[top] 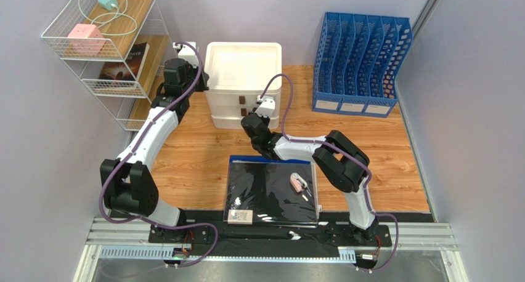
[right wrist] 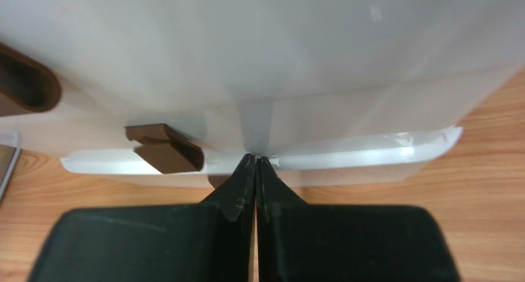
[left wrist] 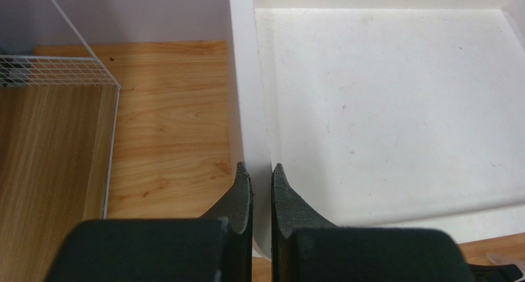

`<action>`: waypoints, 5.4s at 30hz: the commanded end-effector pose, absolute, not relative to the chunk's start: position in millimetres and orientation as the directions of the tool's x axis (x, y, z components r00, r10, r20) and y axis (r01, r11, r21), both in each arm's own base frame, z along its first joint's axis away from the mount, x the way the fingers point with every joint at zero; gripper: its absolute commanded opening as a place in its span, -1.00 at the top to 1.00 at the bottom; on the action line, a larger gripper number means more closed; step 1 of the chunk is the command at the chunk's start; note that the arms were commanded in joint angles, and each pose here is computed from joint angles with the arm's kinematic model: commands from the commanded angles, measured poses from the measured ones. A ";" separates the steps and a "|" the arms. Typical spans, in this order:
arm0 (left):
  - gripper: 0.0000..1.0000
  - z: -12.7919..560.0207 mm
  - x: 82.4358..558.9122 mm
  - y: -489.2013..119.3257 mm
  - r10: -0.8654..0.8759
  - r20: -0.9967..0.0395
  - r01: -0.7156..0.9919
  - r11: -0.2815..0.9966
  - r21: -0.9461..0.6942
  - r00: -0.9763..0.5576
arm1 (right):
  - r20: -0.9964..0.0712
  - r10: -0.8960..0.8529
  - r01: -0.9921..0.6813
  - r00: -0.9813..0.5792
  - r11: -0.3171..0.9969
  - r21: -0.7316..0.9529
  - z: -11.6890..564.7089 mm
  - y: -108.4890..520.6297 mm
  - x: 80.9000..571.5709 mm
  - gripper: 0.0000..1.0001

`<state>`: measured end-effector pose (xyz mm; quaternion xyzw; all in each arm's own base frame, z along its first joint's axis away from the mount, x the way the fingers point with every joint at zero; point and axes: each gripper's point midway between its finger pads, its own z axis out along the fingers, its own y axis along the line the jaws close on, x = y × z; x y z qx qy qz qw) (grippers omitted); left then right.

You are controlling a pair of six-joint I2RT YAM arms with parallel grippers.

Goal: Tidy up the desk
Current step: Close the drawer in the storage box, then pick up the stationery from the center of the board, then place the stationery in the storage box.

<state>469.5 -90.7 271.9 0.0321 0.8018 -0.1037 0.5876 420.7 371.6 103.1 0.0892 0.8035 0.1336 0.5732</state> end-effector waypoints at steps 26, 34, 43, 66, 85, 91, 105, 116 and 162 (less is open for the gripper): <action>1.00 236.3 429.8 -109.4 0.004 -0.902 0.294 0.946 -0.137 -0.432 | -0.883 0.312 0.045 -0.350 0.947 0.317 101.5 366.8 432.3 1.00; 0.94 236.7 431.7 -107.4 0.014 -0.903 0.290 0.949 -0.123 -0.429 | -0.895 0.264 0.028 -0.359 0.962 0.272 110.8 361.5 430.4 0.84; -0.26 273.2 438.6 -94.4 0.033 -0.920 0.240 0.968 -0.068 -0.391 | -0.895 0.246 0.125 -0.372 0.969 0.215 168.2 272.9 355.9 -0.95; -0.33 263.9 347.7 -90.0 0.123 -0.929 0.397 0.917 -0.028 -0.349 | -0.814 0.325 0.557 -0.482 0.831 0.001 46.8 157.3 293.5 -1.00; -0.29 256.0 338.0 -90.6 0.100 -0.943 0.404 0.914 -0.039 -0.317 | -0.757 0.408 0.601 -0.511 0.799 0.024 5.6 147.4 315.5 -0.87; -0.29 249.9 342.0 -88.2 0.101 -0.940 0.391 0.920 -0.037 -0.325 | -0.763 0.424 0.594 -0.488 0.802 0.066 8.4 144.0 312.3 0.37; -0.28 241.5 345.8 -85.9 0.100 -0.937 0.375 0.926 -0.034 -0.334 | -0.824 0.346 0.501 -0.449 0.861 0.089 59.5 160.2 317.4 1.00; -0.27 242.4 350.0 -76.2 0.094 -0.942 0.324 0.946 -0.016 -0.321 | -0.905 0.239 0.296 -0.353 0.946 0.134 189.4 217.3 316.6 0.99; -0.28 241.4 352.3 -64.2 0.026 -0.962 0.263 0.964 -0.048 -0.271 | -0.884 0.177 -0.196 -0.433 0.939 0.283 316.6 348.6 476.0 -0.14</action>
